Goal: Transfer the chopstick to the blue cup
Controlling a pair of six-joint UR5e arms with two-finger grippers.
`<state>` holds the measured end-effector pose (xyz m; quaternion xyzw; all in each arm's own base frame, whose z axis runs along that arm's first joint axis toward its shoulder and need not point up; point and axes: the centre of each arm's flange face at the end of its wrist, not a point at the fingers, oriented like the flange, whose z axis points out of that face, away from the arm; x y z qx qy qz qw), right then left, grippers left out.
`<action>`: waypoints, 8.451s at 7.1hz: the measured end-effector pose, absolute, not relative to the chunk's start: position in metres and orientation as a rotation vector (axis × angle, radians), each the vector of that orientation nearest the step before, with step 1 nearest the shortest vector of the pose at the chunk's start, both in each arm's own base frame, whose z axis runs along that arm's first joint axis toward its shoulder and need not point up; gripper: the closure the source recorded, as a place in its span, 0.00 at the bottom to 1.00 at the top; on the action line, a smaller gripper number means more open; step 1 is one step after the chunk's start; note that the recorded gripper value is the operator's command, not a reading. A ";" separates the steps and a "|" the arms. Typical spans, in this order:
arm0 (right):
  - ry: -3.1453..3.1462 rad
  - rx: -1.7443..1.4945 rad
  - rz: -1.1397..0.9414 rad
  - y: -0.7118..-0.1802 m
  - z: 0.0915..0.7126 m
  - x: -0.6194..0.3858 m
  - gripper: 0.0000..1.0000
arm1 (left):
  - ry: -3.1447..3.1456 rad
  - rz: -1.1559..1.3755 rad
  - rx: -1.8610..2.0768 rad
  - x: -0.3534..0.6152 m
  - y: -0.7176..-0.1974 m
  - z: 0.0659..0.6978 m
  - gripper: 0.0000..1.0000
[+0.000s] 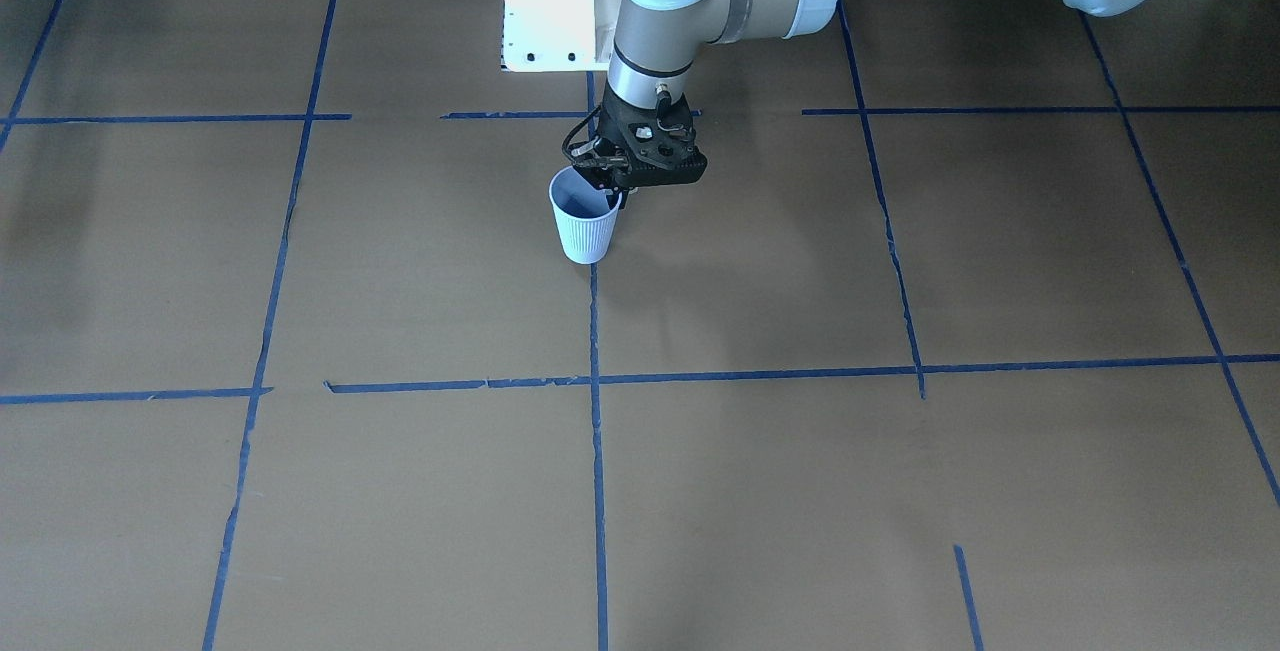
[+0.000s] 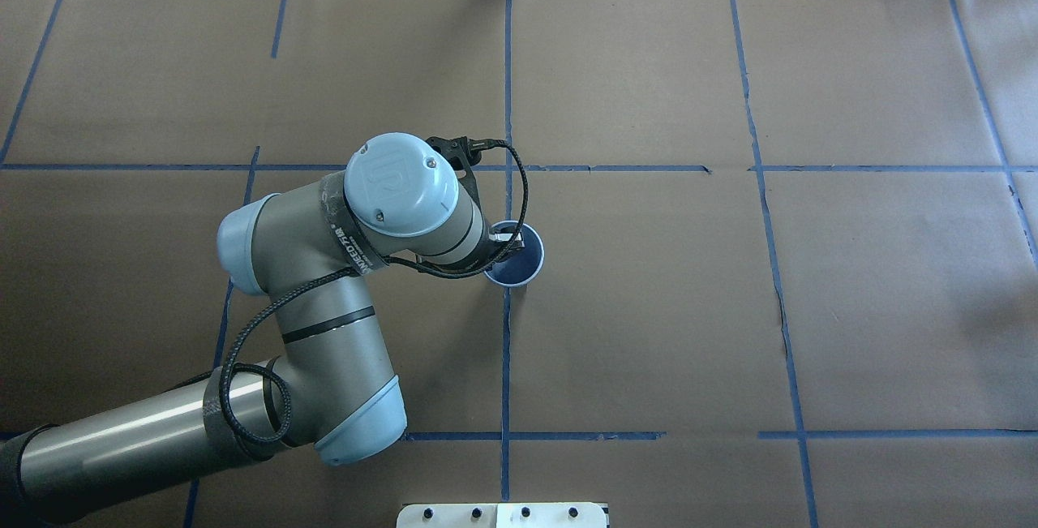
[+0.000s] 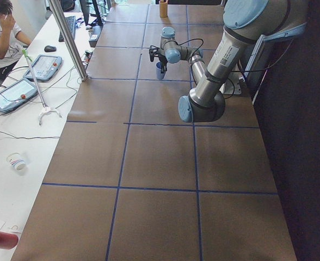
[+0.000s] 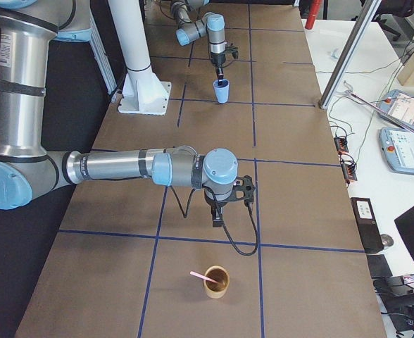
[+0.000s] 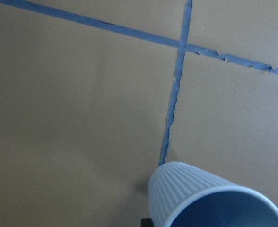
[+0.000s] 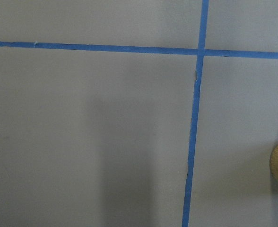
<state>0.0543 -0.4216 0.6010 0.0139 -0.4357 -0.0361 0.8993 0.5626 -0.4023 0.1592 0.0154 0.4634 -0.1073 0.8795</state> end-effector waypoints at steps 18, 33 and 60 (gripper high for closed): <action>-0.722 0.033 -0.063 -0.420 0.609 0.071 0.02 | 1.025 -0.257 0.146 0.387 -0.371 0.158 0.00; -0.703 0.102 -0.044 -0.368 0.748 0.153 0.99 | 0.977 -0.260 0.151 0.323 -0.375 0.195 0.00; -1.211 -0.504 0.369 -0.439 0.131 -0.330 1.00 | 0.953 -0.283 0.134 0.335 -0.384 0.207 0.00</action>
